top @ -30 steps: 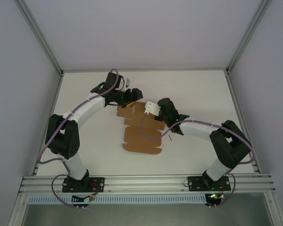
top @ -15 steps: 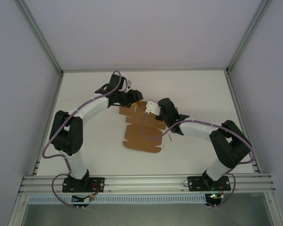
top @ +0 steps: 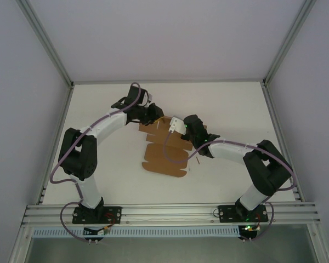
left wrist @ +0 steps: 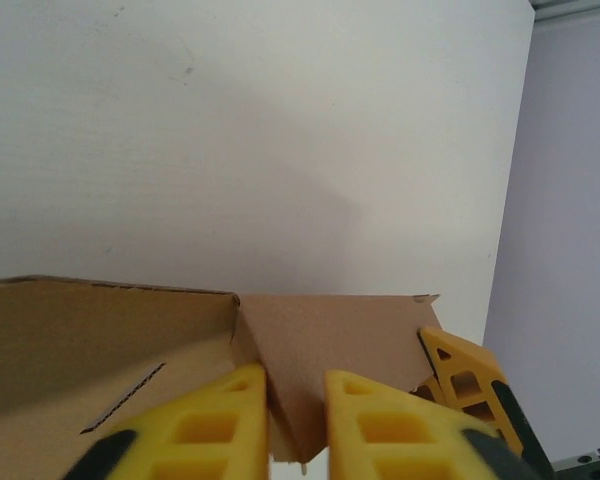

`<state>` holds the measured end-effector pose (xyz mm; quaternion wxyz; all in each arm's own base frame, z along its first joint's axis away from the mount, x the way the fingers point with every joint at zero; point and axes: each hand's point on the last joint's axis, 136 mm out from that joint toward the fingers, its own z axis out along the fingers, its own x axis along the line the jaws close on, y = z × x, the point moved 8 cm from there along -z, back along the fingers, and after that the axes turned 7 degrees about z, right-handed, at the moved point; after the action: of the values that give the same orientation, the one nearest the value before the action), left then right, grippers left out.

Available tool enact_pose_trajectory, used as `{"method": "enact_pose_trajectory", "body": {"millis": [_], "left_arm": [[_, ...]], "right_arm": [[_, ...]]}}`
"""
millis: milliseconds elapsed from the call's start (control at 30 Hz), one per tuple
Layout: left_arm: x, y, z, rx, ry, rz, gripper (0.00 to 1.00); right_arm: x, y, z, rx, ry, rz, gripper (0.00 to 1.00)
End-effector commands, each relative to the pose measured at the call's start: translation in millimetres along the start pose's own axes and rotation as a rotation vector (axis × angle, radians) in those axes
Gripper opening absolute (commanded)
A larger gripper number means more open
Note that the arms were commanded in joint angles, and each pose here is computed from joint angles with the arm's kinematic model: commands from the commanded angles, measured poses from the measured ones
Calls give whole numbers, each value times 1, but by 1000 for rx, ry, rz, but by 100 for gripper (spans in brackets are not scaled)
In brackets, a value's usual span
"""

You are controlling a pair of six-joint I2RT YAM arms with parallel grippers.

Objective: Assemble paper box

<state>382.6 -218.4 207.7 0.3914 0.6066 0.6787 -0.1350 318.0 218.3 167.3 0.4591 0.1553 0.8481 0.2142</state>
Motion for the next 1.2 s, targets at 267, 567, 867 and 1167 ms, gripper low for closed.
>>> {"method": "enact_pose_trajectory", "body": {"millis": [267, 567, 867, 1167], "left_arm": [[-18, -17, -18, 20, -5, 77, 20], [34, -33, -85, -137, 271, 95, 85], [117, -63, -108, -169, 450, 4, 100], [117, -59, -75, -161, 247, 120, 86]], "right_arm": [[-1, 23, -9, -145, -31, 43, 0], [-5, 13, -14, -135, -10, 60, 0], [-10, -1, -17, -150, 73, 95, 0], [-14, 3, -20, -166, 109, 134, 0]]}}
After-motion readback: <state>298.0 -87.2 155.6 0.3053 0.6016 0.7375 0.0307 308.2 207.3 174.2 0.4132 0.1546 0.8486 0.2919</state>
